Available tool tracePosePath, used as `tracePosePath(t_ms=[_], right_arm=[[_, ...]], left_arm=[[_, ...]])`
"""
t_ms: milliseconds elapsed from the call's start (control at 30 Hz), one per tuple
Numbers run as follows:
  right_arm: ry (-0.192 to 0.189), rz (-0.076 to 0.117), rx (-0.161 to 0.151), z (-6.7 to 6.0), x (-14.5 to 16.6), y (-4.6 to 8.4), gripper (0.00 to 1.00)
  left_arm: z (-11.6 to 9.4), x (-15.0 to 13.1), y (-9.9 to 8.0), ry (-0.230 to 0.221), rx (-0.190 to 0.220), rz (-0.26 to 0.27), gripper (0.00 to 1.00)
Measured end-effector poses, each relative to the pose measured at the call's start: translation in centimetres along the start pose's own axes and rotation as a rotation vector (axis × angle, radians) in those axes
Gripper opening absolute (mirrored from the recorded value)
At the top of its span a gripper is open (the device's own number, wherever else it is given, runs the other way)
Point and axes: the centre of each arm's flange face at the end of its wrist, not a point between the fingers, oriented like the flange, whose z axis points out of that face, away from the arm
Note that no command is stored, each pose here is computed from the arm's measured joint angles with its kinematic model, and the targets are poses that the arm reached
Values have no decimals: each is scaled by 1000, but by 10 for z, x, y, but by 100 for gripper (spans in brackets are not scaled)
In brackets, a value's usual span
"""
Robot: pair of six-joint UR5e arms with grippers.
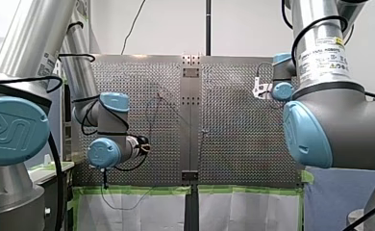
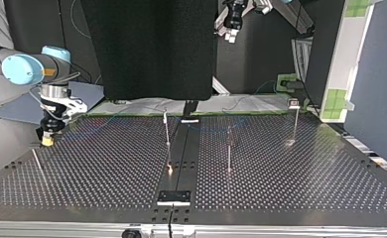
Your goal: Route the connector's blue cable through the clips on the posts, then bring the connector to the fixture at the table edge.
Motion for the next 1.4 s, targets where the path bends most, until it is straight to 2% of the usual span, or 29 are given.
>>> tracePosePath(t_ms=[133, 333, 600, 700, 833, 967, 1167, 1400], right_arm=[[-21, -12, -40, 0, -2, 13, 0], [-37, -19, -74, 1, -3, 30, 0], [-60, -19, -107, 1, -4, 51, 0], [-67, -19, -110, 2, -5, 59, 0], [-82, -19, -104, 3, -8, 68, 0], [-98, -18, -84, 8, -13, 73, 0], [-108, -23, -44, 17, -19, 77, 0], [-97, -29, 13, 26, -14, 77, 0]], left_arm=[[0, 0, 0, 2, 0, 2, 100], [0, 0, 0, 4, -1, 3, 100], [1, 1, 0, 15, -3, 11, 100], [1, 1, 0, 21, -5, 18, 100], [2, 1, -1, 29, -7, 30, 100], [4, 1, -3, 40, -9, 42, 100], [7, 0, -5, 50, -12, 60, 100], [8, 0, -5, 50, -17, 63, 100]])
